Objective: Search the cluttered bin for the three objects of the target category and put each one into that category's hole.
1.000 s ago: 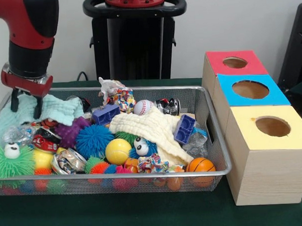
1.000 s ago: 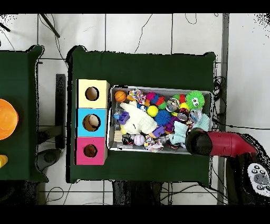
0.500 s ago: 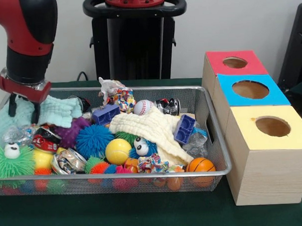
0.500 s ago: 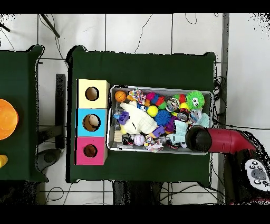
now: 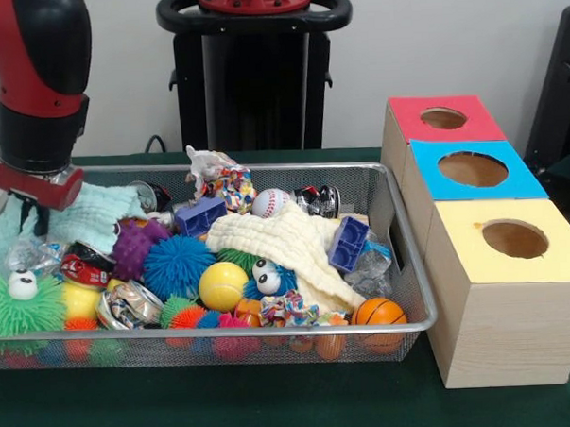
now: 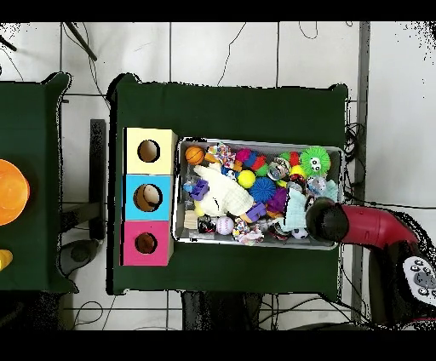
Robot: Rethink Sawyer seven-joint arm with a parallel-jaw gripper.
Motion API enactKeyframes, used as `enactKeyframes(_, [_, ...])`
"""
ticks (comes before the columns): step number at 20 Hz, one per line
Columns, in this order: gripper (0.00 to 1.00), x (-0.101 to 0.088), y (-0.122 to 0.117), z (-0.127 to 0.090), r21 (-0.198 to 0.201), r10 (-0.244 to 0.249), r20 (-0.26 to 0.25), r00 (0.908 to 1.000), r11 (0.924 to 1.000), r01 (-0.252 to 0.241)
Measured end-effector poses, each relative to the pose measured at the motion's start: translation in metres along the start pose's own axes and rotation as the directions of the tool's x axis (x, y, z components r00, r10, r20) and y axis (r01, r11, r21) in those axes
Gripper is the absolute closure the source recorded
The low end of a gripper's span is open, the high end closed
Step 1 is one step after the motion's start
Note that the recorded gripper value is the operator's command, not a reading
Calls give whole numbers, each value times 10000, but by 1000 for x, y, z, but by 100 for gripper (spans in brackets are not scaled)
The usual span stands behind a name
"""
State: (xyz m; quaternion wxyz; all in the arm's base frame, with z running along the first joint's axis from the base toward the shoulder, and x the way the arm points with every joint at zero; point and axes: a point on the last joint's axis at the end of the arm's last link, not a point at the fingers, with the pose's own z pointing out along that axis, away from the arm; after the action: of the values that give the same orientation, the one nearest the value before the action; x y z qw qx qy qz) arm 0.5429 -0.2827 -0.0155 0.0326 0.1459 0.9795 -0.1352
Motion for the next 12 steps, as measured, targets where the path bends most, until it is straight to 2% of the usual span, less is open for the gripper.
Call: enactKeyframes(12, [100,-2,-4,4,-155,355,-34,9994,9992,-355])
